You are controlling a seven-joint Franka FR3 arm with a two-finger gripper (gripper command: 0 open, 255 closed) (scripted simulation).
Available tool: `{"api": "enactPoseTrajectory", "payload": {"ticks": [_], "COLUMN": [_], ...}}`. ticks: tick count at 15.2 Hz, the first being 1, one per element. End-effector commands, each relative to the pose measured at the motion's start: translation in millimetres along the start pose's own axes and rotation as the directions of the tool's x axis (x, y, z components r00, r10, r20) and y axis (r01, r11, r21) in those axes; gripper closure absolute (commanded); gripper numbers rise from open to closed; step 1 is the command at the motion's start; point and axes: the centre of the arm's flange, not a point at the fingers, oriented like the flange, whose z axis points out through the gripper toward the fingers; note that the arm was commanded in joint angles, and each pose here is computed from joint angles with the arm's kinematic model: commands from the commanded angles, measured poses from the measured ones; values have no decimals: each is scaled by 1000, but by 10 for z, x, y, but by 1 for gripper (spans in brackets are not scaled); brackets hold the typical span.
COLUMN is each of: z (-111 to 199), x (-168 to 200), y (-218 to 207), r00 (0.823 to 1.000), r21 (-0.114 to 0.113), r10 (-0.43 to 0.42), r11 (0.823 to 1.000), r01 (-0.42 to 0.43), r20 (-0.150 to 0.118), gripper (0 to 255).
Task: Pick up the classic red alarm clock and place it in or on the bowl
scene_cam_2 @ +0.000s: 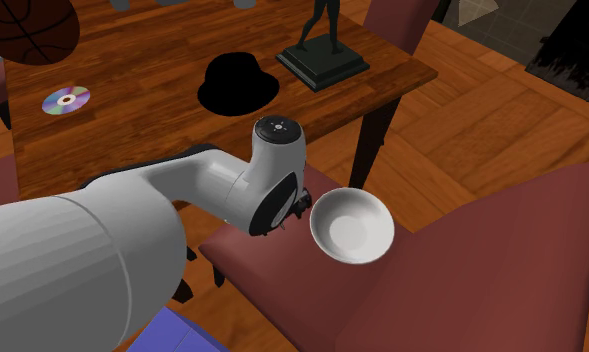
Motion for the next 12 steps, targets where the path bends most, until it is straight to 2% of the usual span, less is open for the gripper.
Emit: {"api": "enactPoseTrajectory", "payload": {"ticks": [1,6,7,12], "z": [20,19,19,19], "x": [-1,-1,-1,-1], "y": [-4,-4,-4,-4], "r00": [1000,1000,1000,1000], "r21": [0,0,0,0], "r10": [0,0,0,0], "r11": [1000,1000,1000,1000], "r01": [0,0,0,0], "r20": [0,0,0,0], "gripper": [0,0,255,255]}}
